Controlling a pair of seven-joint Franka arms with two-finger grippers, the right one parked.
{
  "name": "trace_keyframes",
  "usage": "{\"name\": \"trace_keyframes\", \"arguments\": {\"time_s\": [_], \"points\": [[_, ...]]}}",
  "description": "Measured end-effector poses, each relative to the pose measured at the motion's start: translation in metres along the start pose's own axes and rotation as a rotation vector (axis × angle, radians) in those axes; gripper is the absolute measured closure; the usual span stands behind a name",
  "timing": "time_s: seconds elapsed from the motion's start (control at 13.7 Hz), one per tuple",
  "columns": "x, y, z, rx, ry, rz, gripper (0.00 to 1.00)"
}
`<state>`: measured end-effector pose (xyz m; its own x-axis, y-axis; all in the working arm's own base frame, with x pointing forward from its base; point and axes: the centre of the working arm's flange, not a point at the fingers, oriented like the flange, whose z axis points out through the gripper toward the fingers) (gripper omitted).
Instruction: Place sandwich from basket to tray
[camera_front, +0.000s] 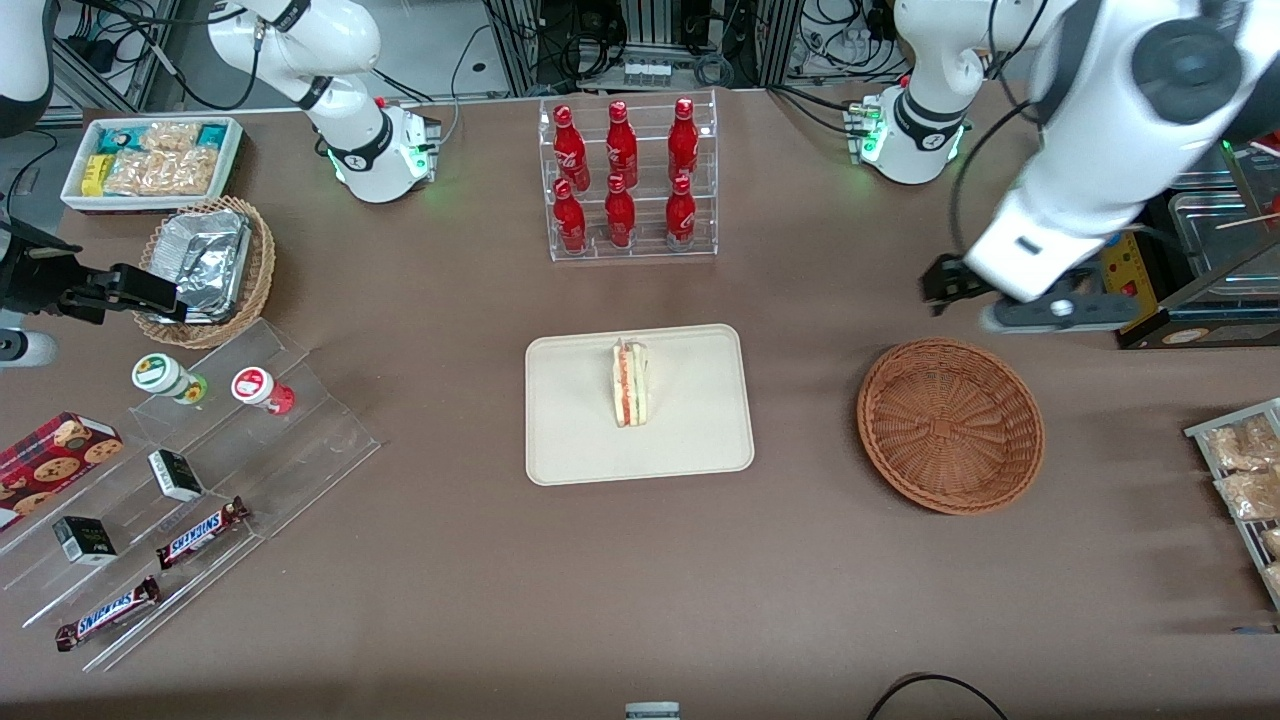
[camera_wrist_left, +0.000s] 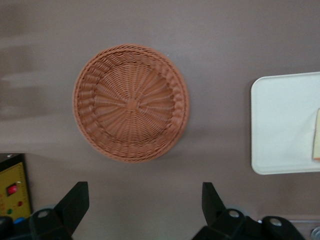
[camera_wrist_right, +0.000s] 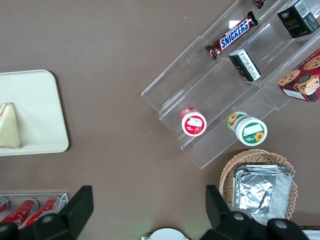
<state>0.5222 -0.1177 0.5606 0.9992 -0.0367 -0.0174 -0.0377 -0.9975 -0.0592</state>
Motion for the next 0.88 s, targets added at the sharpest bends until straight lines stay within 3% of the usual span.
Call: {"name": "trace_keyframes", "arguments": {"time_s": [0.44, 0.88], "points": [[0.000, -0.071, -0.010, -0.016, -0.017, 0.016, 0.00], [0.031, -0.072, -0.021, -0.023, -0.047, 0.020, 0.00]]}}
